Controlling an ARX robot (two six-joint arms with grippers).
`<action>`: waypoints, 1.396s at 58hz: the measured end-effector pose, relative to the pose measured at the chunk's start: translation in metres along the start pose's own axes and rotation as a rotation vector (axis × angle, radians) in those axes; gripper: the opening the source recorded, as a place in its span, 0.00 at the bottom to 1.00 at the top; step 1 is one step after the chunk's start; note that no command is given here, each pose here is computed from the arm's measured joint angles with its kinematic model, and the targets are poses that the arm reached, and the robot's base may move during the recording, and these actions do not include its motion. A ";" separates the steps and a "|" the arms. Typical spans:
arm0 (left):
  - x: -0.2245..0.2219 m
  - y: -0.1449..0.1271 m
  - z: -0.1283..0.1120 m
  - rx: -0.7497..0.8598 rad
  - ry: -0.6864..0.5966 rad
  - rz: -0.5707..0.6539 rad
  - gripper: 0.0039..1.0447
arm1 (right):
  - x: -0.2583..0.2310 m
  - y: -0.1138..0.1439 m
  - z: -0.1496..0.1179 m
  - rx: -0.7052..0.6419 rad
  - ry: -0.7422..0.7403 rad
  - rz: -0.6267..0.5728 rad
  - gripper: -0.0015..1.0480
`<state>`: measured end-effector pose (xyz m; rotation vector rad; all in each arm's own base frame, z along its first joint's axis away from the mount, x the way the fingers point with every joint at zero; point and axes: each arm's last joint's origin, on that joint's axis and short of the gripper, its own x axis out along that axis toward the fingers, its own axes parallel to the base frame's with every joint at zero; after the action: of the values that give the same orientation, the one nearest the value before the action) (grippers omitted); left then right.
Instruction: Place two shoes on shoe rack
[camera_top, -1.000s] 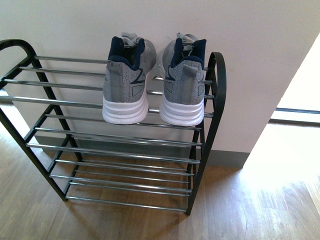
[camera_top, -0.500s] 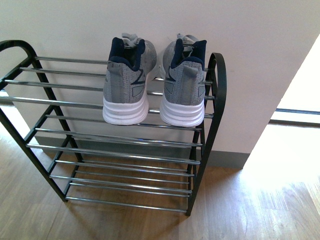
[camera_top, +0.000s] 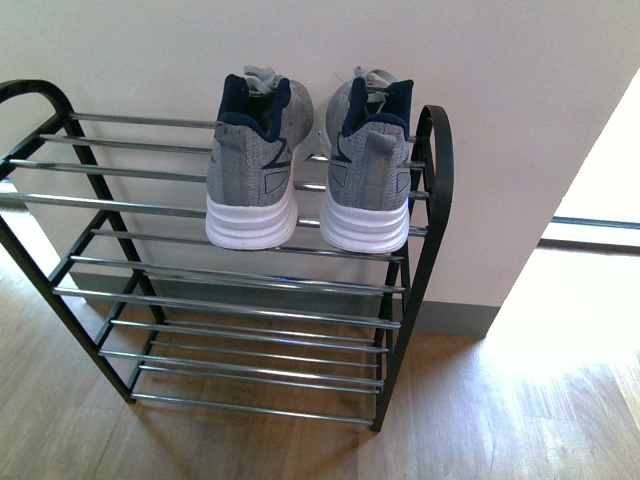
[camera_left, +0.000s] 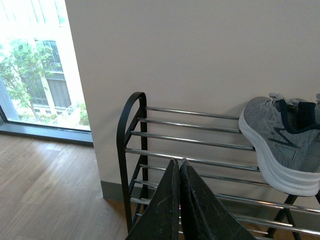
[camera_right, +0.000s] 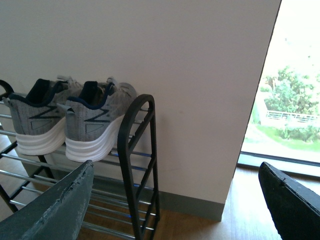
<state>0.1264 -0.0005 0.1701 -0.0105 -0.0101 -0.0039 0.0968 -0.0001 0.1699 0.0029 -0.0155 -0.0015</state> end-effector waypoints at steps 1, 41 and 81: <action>0.000 0.000 0.000 0.000 0.000 0.000 0.01 | 0.000 0.000 0.000 0.000 0.000 0.000 0.91; -0.028 0.000 -0.002 0.000 0.009 0.000 0.01 | 0.000 0.000 0.000 0.000 0.000 0.000 0.91; -0.029 0.000 -0.003 0.000 0.013 0.002 0.62 | 0.000 0.000 0.000 0.000 0.000 0.000 0.91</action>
<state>0.0979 -0.0002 0.1670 -0.0105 0.0025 -0.0023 0.0968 -0.0001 0.1699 0.0029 -0.0155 -0.0011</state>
